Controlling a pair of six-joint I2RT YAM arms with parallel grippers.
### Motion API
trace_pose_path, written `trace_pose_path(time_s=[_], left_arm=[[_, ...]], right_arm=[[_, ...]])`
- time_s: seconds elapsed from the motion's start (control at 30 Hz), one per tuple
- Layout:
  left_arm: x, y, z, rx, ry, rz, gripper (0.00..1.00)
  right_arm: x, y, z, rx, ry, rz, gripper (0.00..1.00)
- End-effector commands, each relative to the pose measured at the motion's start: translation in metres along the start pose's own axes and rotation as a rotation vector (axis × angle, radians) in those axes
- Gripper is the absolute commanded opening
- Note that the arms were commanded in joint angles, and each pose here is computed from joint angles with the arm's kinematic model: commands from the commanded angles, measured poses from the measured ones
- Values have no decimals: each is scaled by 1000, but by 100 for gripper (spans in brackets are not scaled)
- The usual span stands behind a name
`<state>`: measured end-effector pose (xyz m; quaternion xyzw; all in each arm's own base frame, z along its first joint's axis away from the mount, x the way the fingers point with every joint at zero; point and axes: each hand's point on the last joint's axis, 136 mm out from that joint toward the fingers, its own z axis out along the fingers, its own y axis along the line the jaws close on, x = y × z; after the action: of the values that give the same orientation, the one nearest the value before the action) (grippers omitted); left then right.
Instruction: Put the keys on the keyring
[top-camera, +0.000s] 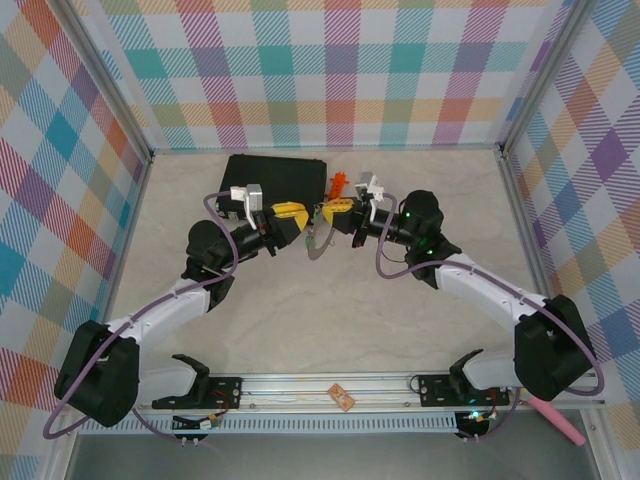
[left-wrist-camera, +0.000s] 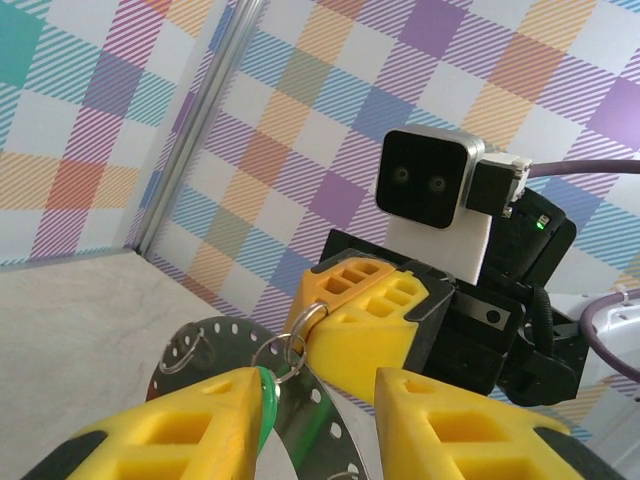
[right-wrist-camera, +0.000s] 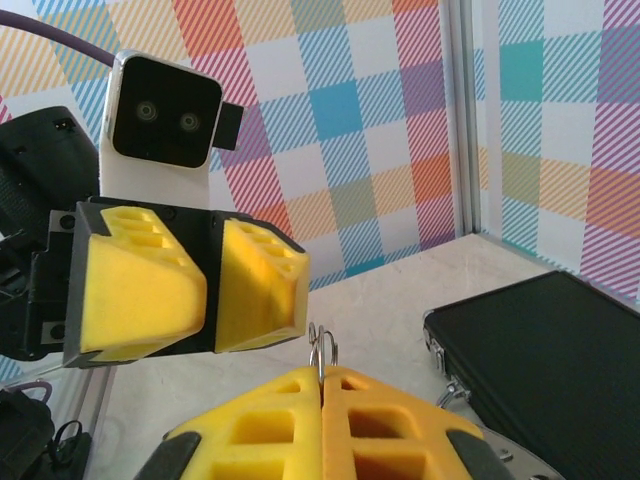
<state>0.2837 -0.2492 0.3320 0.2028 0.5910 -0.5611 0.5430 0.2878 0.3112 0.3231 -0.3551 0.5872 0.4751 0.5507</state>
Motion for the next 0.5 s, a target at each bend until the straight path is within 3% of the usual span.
trace_pose_path(time_s=[0.0,0.47], left_arm=[[-10,-6,-5,5,-22,50,35],[-18,-4,-8,-36,-54,79,35]], right_arm=[[-37,4,1,-20,-125,-74,0],[-47,-2,0,6,-221,-119,0]])
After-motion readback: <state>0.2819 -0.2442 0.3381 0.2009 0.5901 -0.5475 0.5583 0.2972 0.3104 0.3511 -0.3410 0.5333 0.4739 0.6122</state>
